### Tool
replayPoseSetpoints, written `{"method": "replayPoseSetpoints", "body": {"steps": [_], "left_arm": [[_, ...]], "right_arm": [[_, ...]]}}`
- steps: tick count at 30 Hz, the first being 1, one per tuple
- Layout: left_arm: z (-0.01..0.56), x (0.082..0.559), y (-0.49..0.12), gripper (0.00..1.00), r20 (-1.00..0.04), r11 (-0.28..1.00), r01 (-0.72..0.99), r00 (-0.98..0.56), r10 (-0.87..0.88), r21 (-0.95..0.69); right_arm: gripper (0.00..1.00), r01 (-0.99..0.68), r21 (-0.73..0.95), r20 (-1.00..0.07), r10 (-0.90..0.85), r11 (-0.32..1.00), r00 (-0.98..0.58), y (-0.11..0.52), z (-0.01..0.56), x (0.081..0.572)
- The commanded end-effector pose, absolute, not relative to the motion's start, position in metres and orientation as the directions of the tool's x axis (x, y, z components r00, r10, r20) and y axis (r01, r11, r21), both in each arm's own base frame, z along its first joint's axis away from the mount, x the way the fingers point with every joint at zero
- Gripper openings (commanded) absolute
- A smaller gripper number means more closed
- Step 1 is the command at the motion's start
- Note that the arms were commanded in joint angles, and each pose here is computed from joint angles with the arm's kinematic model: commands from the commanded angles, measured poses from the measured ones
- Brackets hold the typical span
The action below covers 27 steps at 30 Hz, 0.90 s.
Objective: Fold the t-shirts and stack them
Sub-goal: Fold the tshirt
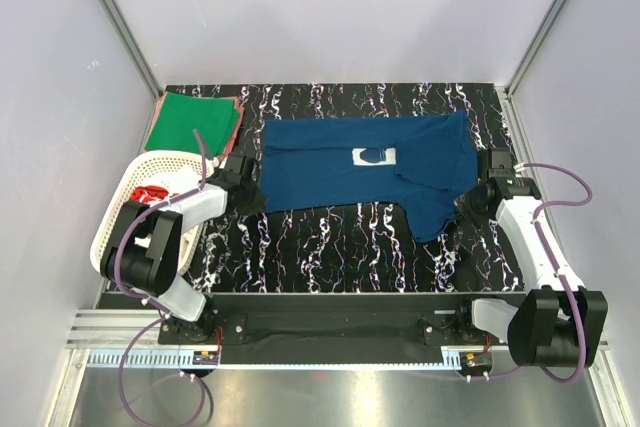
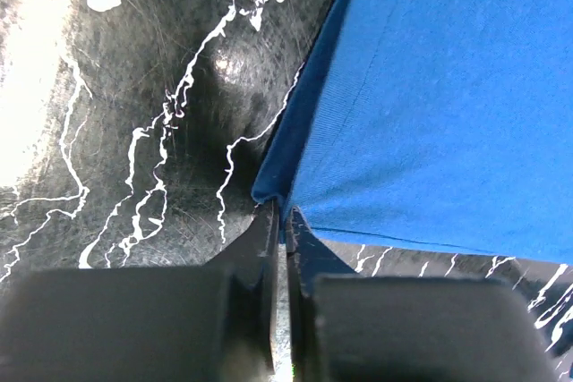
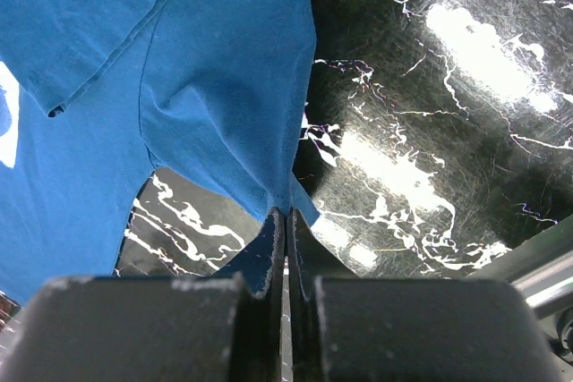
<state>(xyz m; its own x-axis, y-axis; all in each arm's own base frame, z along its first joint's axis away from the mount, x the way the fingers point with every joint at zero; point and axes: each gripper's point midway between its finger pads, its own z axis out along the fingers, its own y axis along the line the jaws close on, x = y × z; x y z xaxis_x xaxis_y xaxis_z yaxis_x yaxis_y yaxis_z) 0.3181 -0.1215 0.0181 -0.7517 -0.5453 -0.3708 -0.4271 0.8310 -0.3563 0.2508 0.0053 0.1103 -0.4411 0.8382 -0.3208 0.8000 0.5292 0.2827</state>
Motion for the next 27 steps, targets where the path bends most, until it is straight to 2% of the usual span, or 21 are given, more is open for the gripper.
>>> {"method": "replayPoseSetpoints", "body": {"steps": [1,9,18,23,27], "left_arm": [[0.031,0.333,-0.119,0.00,-0.427,0.844,-0.412,-0.732,-0.531,-0.343],[0.047,0.331,-0.121,0.00,-0.444,0.866,-0.379,-0.748,-0.494,-0.325],[0.044,0.314,-0.113,0.00,-0.453,0.876,-0.384,-0.752,-0.480,-0.291],[0.049,0.305,-0.111,0.00,-0.466,0.879,-0.369,-0.747,-0.474,-0.303],[0.069,0.314,-0.120,0.00,-0.480,0.877,-0.333,-0.740,-0.471,-0.347]], "right_arm": [[0.00,0.772,0.331,-0.366,0.828,0.542,-0.425,0.004,0.129,0.265],[0.00,0.779,0.302,-0.442,0.805,0.549,-0.395,-0.011,0.154,0.267],[0.00,0.780,0.291,-0.411,0.809,0.554,-0.421,-0.006,0.138,0.232],[0.00,0.762,0.322,-0.420,0.806,0.562,-0.417,-0.003,0.145,0.218],[0.00,0.709,0.384,-0.478,0.785,0.591,-0.394,-0.004,0.167,0.232]]}}
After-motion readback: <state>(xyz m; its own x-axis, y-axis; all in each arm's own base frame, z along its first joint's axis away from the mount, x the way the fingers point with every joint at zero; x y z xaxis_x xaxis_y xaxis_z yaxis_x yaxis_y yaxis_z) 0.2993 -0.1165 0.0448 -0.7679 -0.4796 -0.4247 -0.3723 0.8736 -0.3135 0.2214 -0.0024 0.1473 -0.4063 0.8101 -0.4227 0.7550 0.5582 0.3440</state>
